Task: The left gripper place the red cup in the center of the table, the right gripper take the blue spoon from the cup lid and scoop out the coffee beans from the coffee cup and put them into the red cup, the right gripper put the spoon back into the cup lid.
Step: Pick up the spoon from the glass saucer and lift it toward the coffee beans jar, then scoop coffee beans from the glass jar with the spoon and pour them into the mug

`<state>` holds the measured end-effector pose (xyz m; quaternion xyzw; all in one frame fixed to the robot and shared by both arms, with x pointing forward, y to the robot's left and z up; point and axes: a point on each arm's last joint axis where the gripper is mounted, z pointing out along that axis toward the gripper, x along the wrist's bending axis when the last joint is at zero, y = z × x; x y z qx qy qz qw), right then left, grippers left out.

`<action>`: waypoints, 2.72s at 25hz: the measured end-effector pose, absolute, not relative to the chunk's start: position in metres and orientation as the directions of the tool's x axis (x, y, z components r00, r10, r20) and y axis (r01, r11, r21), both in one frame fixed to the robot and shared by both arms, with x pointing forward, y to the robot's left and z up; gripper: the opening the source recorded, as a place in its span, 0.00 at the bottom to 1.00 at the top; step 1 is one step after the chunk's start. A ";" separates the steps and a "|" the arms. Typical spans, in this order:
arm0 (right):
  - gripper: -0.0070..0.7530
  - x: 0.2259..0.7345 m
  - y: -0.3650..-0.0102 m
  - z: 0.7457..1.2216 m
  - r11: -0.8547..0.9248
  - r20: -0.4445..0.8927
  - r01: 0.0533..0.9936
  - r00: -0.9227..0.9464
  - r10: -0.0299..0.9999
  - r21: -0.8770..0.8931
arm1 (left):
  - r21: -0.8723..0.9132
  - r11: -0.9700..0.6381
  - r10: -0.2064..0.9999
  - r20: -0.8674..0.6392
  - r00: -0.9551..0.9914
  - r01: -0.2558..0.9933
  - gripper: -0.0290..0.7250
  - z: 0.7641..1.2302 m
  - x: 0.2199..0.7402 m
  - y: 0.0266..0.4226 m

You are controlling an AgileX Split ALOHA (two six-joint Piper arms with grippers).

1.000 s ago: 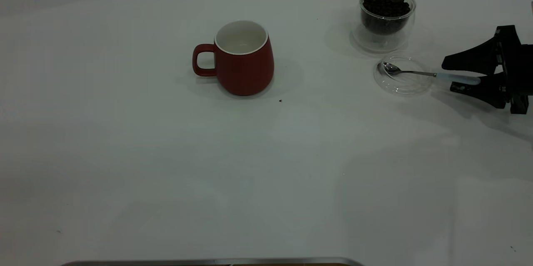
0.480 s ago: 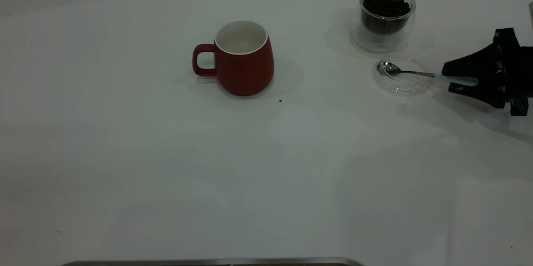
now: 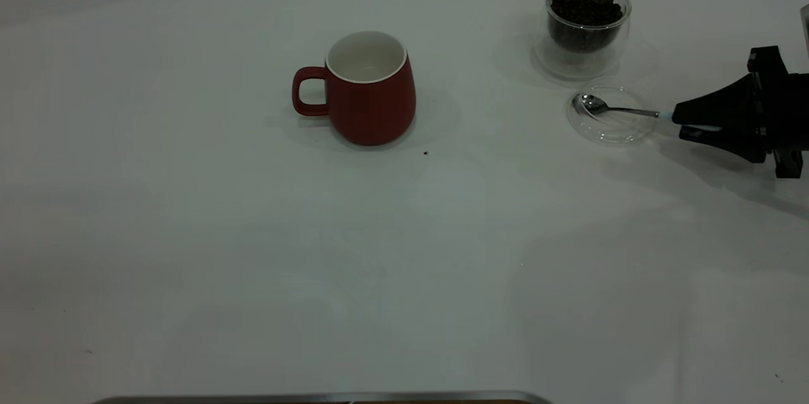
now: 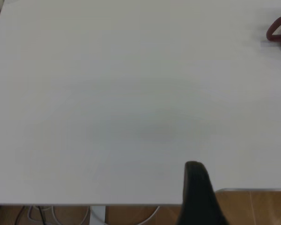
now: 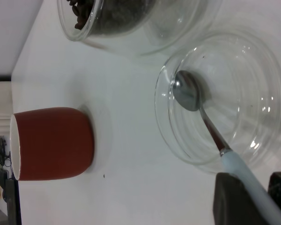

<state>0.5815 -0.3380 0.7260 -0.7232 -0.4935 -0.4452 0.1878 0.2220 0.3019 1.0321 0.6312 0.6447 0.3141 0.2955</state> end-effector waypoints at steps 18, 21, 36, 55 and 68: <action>0.15 0.581 -0.337 0.739 -0.360 0.820 0.916 0.065 0.569 0.177 | 0.778 0.007 0.999 0.015 -0.029 0.628 0.75 1.032 0.222 0.302; 0.15 0.585 -0.339 0.754 -0.339 0.810 0.921 0.046 0.584 0.192 | 0.778 0.007 0.999 0.015 -0.029 0.628 0.75 1.032 0.222 0.302; 0.15 0.606 -0.346 0.876 -0.279 0.711 0.879 -0.091 0.698 0.386 | 0.778 0.006 0.999 0.015 -0.029 0.628 0.75 1.032 0.222 0.302; 0.15 0.682 -0.325 0.868 -0.161 0.605 0.933 -0.072 0.793 0.322 | 0.778 0.006 0.999 0.015 -0.029 0.628 0.75 1.032 0.222 0.302; 0.15 0.683 -0.324 0.849 -0.206 0.628 0.937 -0.019 0.778 0.283 | 0.778 0.008 0.999 0.014 -0.030 0.628 0.75 1.032 0.222 0.302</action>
